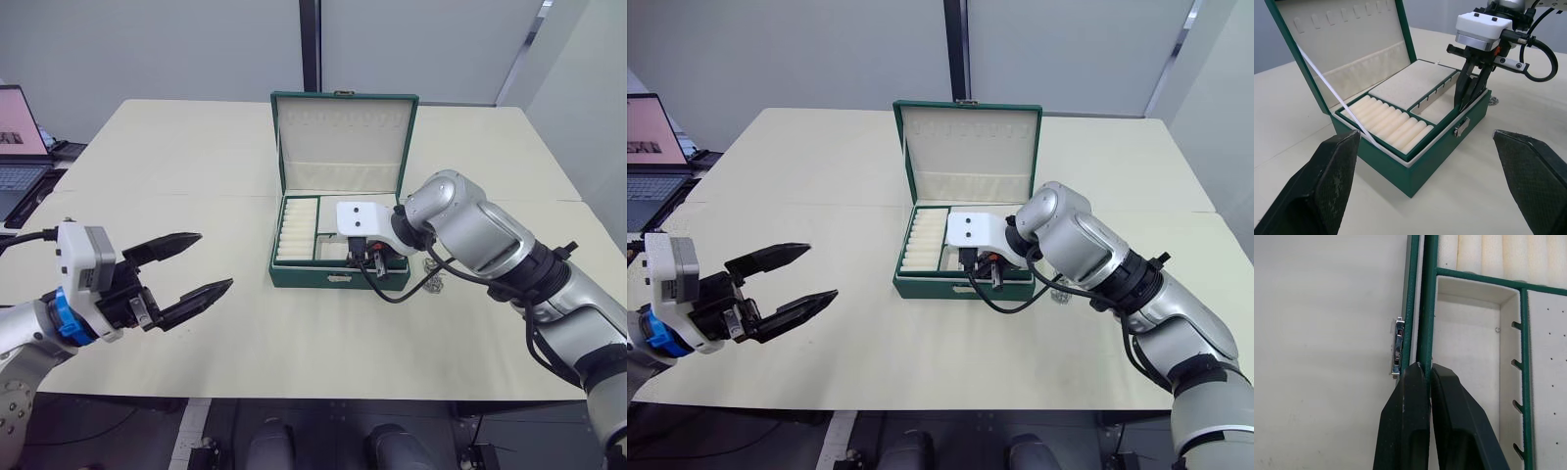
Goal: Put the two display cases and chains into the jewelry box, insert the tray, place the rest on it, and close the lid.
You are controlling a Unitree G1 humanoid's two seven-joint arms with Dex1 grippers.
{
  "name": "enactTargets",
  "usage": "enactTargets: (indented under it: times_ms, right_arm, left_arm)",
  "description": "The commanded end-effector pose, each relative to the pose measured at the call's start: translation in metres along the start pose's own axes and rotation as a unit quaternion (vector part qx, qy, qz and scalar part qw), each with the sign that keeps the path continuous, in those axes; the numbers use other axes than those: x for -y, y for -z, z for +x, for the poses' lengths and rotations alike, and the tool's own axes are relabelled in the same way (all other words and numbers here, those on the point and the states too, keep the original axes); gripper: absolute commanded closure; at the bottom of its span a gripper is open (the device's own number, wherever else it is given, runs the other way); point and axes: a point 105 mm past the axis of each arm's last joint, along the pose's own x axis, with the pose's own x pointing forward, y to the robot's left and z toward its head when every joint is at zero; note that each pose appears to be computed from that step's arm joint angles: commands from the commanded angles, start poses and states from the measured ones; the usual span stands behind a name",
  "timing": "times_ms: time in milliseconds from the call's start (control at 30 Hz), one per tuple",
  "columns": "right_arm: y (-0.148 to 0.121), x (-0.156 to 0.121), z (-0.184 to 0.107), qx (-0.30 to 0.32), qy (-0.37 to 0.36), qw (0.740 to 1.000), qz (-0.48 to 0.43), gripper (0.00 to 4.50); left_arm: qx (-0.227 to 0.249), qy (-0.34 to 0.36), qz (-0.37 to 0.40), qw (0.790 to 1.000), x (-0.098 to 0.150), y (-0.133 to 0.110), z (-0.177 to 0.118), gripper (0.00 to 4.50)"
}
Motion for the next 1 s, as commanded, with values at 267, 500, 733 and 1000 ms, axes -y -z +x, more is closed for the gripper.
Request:
enactTargets:
  times_ms: [267,500,733,1000]
  right_arm:
    - [-0.02,0.016,-0.023,0.034,0.049,0.998,-0.016,4.49]
    - [-0.018,0.016,-0.029,0.033,0.055,0.998,-0.014,4.49]
    - [-0.017,0.013,-0.026,0.037,0.056,0.998,-0.003,4.49]
    - [-0.018,0.014,-0.023,0.039,0.056,0.998,-0.003,4.49]
  left_arm:
    - [0.003,0.009,0.017,1.0,0.0,-0.008,0.001,0.0]
    - [0.009,0.016,0.017,1.0,0.0,-0.008,0.008,0.0]
    - [0.011,0.021,0.017,1.0,-0.001,-0.009,0.011,0.0]
    - [0.012,0.023,0.018,1.0,0.0,-0.009,0.012,0.0]
